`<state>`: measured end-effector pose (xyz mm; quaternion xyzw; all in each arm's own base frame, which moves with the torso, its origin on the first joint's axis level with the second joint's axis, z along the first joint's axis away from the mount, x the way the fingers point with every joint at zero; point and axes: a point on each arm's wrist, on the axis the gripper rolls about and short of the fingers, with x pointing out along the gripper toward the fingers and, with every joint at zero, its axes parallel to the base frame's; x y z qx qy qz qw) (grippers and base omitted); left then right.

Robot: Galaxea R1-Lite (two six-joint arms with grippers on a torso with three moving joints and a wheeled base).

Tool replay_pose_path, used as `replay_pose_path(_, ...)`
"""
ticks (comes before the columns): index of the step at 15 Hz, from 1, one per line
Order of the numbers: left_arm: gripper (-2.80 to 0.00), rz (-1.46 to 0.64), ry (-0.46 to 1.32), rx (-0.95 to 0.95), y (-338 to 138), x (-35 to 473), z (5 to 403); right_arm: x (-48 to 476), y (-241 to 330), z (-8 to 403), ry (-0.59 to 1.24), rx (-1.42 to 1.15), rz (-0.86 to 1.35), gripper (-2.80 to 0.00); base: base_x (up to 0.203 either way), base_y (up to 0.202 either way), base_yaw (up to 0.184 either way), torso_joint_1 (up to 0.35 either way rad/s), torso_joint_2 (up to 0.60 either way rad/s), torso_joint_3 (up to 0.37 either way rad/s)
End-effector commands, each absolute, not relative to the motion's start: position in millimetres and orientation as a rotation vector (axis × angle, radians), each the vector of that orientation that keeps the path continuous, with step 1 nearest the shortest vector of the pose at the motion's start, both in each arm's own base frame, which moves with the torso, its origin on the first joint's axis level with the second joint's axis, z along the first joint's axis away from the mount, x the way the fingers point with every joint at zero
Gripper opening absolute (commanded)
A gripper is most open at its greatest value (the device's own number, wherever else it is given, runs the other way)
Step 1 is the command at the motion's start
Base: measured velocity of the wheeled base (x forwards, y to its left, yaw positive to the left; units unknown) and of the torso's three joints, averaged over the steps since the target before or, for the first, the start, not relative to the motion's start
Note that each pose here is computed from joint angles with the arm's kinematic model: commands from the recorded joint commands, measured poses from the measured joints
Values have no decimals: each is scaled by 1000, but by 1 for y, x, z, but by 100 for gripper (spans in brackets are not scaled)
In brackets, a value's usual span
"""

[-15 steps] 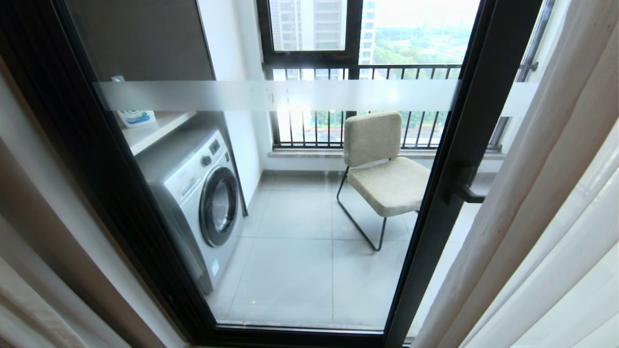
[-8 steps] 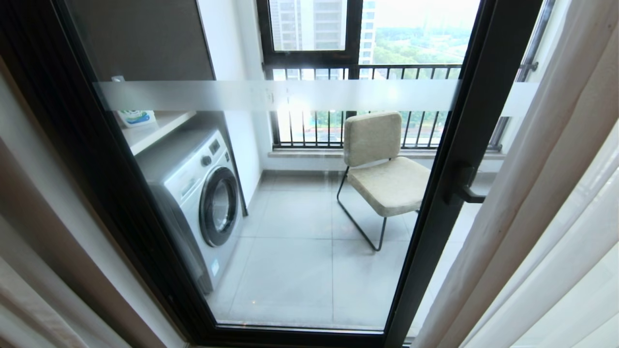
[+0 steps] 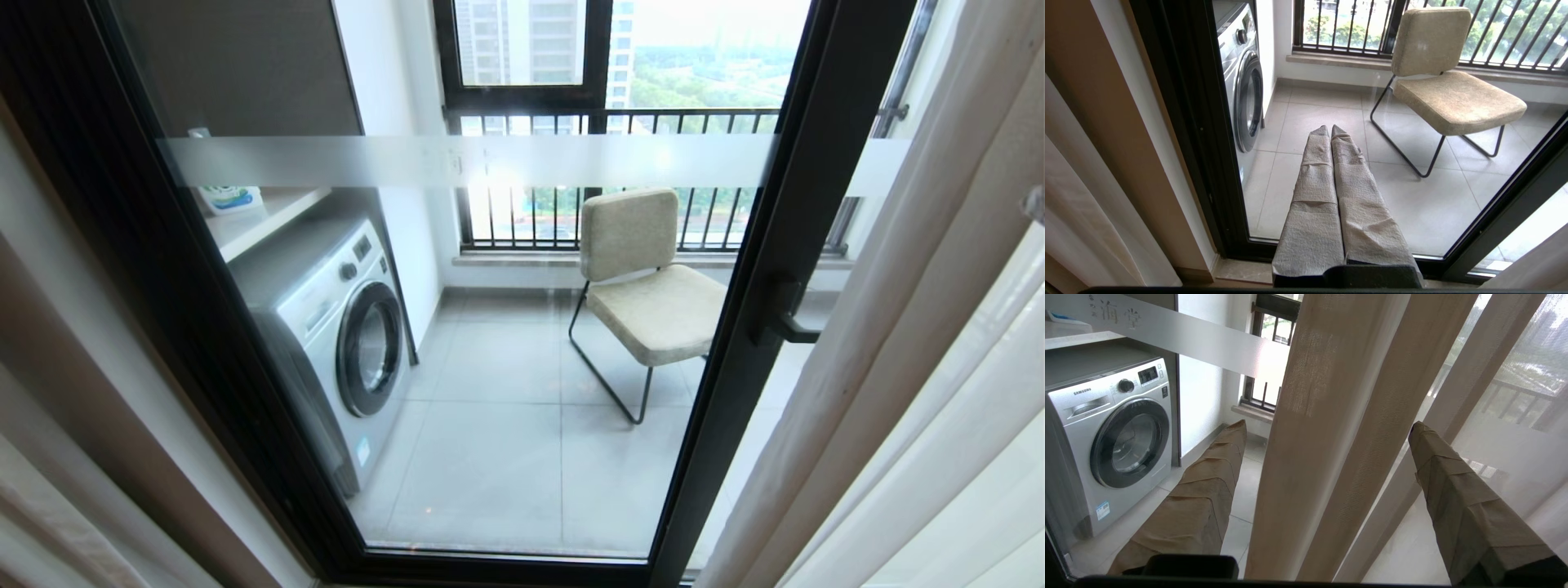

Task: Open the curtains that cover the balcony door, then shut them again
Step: Pull the inner curtains open on both sides

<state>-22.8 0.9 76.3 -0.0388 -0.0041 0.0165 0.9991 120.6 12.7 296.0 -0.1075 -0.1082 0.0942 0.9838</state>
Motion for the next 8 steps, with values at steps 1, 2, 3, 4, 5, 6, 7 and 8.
replay_pose_path(1,-280,33,-9,-78,1,-23,76,163,11,297,-189,-221,163,0,0,0,0,0,0,0)
replay_pose_path(2,-280,33,-9,-78,1,-23,76,172,7,302,-209,-225,131,0,0,0,0,0,0,0)
replay_pose_path(3,-280,33,-9,-78,1,-23,76,181,0,307,-221,-230,93,0,0,0,0,0,0,0)
replay_pose_path(4,-280,33,-9,-78,1,-23,76,189,-6,312,-230,-234,60,0,0,0,0,0,0,0)
replay_pose_path(5,-280,33,-9,-78,1,-23,76,197,-9,316,-234,-236,44,0,0,0,0,0,0,0)
replay_pose_path(6,-280,33,-9,-78,1,-23,76,204,-11,321,-242,-235,36,0,0,0,0,0,0,0)
replay_pose_path(7,-280,33,-9,-78,1,-23,76,212,-12,324,-246,-233,34,0,0,0,0,0,0,0)
replay_pose_path(8,-280,33,-9,-78,1,-23,76,219,-13,326,-249,-231,34,0,0,0,0,0,0,0)
